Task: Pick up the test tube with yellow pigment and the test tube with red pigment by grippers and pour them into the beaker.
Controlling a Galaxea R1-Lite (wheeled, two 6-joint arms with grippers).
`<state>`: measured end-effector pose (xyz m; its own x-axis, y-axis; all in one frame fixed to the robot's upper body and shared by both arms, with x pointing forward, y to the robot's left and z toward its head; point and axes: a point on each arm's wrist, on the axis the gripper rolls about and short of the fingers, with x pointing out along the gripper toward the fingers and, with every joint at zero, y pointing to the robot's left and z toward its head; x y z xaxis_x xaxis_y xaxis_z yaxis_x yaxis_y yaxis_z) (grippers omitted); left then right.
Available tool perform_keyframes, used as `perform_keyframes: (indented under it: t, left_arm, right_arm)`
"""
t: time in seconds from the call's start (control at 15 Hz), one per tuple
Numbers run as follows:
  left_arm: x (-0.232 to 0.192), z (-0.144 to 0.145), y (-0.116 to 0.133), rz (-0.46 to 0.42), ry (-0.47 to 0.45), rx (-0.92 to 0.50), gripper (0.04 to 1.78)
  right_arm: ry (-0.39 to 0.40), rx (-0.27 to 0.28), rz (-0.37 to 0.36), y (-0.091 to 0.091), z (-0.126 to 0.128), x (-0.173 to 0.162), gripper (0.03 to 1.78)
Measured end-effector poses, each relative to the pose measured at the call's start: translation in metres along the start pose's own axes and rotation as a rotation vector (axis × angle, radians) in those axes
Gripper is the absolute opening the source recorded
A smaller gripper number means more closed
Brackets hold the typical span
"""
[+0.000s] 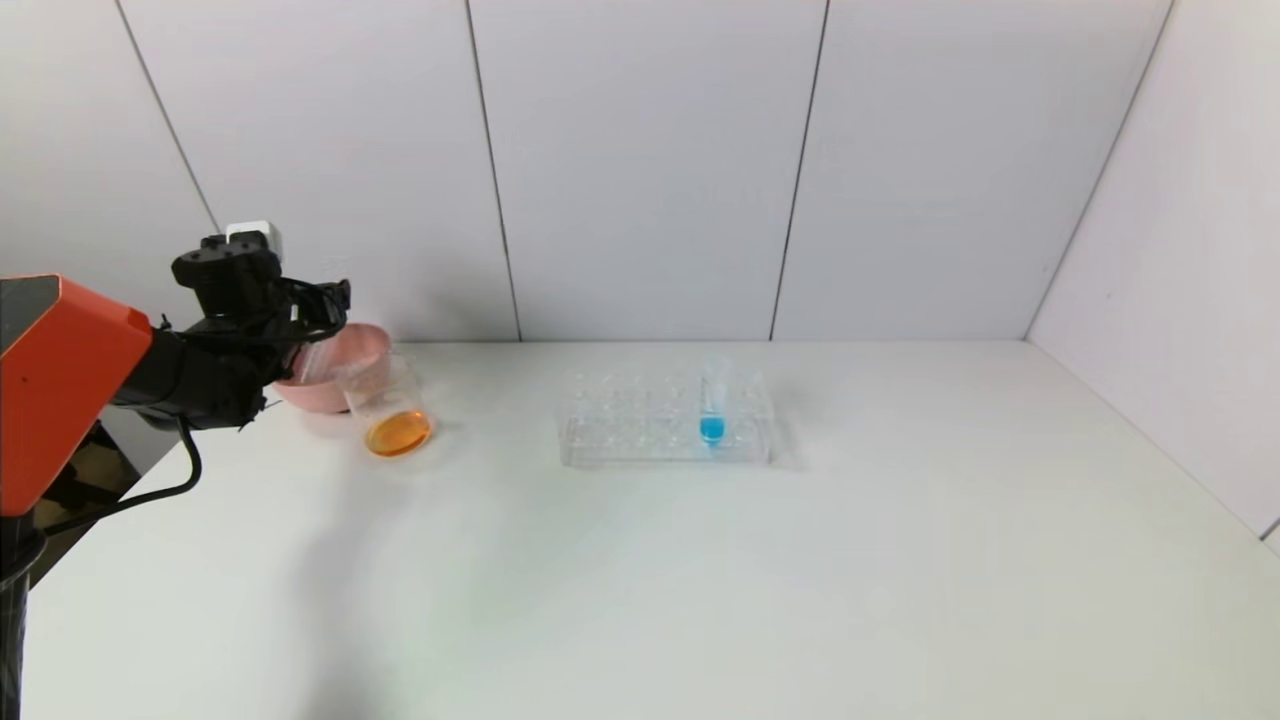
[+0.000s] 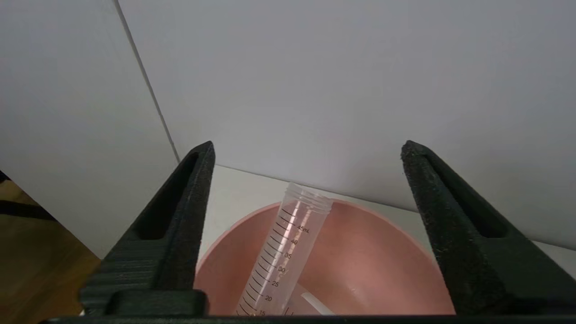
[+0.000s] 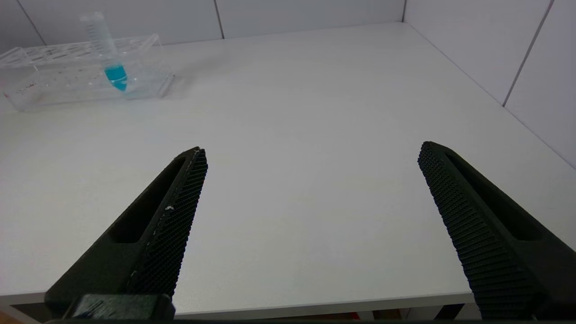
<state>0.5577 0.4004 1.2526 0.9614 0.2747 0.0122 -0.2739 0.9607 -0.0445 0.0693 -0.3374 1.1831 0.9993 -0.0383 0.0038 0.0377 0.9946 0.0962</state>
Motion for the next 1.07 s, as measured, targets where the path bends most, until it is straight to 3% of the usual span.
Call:
perform_keyframes:
  t: [0.2,0.47,0.6,0.73,1.07]
  left_arm:
    - [-0.008,0.014,-0.008,-0.061,-0.033,-0.003,1.74]
    - [-0.049,0.043,-0.024,-0.263,-0.037,-0.004,1.76]
    - [-0.087,0.062,-0.043,-0.390,-0.041,-0.003,1.76]
    - [-0.127,0.078,-0.056,-0.449,-0.055,0.019,1.76]
    - [-0.227,0.123,-0.039,-0.346,-0.191,0.164,1.76]
  right_arm:
    - [0.000,0.000,0.000,0.000,0.000,0.000,1.71]
    - [0.000,0.000,0.000,0.000,0.000,0.000,1.71]
    - [0.000,0.000,0.000,0.000,0.000,0.000,1.71]
    - [0.000,0.000,0.000,0.000,0.000,0.000,1.71]
    - [0.000,0.000,0.000,0.000,0.000,0.000,1.71]
